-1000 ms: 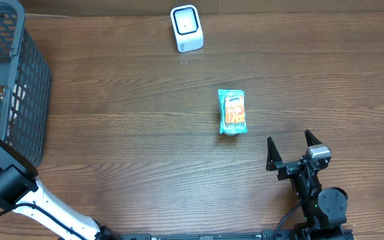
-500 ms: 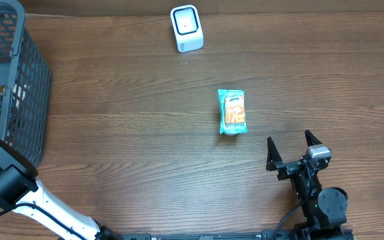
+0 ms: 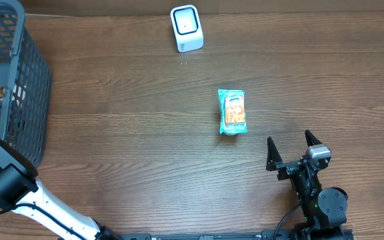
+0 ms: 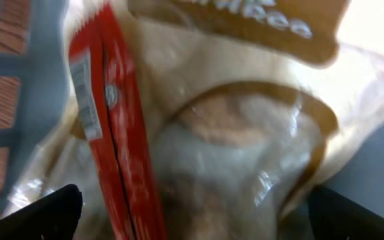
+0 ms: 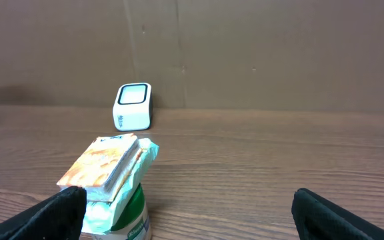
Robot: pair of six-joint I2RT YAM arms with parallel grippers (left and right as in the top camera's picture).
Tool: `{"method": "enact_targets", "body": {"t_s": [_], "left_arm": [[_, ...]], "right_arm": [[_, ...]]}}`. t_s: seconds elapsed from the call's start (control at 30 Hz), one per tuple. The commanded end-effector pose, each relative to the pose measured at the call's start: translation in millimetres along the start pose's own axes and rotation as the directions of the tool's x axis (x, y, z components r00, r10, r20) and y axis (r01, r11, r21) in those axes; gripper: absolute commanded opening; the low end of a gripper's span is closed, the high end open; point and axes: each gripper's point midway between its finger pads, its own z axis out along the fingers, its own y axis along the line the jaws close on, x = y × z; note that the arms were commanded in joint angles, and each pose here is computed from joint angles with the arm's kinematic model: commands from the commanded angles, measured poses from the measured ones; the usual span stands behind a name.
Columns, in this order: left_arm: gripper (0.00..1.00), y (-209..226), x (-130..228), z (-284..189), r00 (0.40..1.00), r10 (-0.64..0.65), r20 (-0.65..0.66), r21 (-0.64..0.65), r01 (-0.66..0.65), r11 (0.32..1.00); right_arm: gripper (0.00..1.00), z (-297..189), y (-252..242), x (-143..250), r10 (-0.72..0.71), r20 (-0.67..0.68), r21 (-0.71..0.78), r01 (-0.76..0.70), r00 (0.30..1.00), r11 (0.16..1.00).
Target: Scan the item barcode
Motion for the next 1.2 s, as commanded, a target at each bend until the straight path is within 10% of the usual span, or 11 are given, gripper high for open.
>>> {"method": "enact_targets", "body": {"t_s": [0.0,0.13,0.4,0.6,0.7,1.17], "left_arm": [[1.0,-0.9,28.4,21.7,0.997,-0.004,-0.08,-0.037,0.001,0.999],[0.97,-5.0,40.4,31.0,0.995,-0.017,-0.096,-0.027,0.015,1.0],[0.49,-15.9,55.5,38.5,0.991,-0.051,-0.126,0.004,0.052,0.999],[0.33,-24.6,60.0,41.2,0.99,-0.049,-0.131,0.042,0.055,0.998],[0.05,-32.5,56.2,41.2,0.992,-0.05,-0.112,0.089,0.06,0.994],[0.04,-27.9,-14.0,-14.9,0.99,-0.136,0.027,0.209,0.127,0.97]], "right_arm": [[1.0,0.1,-0.1,1.5,-0.007,0.005,-0.001,0.007,1.0,1.0],[1.0,0.1,-0.1,1.5,-0.007,0.005,-0.001,0.007,1.0,1.0],[1.0,0.1,-0.1,1.5,-0.007,0.005,-0.001,0.007,1.0,1.0],[1.0,0.1,-0.1,1.5,-0.007,0.005,-0.001,0.007,1.0,1.0],[1.0,0.1,-0.1,1.5,-0.007,0.005,-0.001,0.007,1.0,1.0],[1.0,0.1,-0.1,1.5,-0.007,0.005,-0.001,0.007,1.0,1.0]]}}
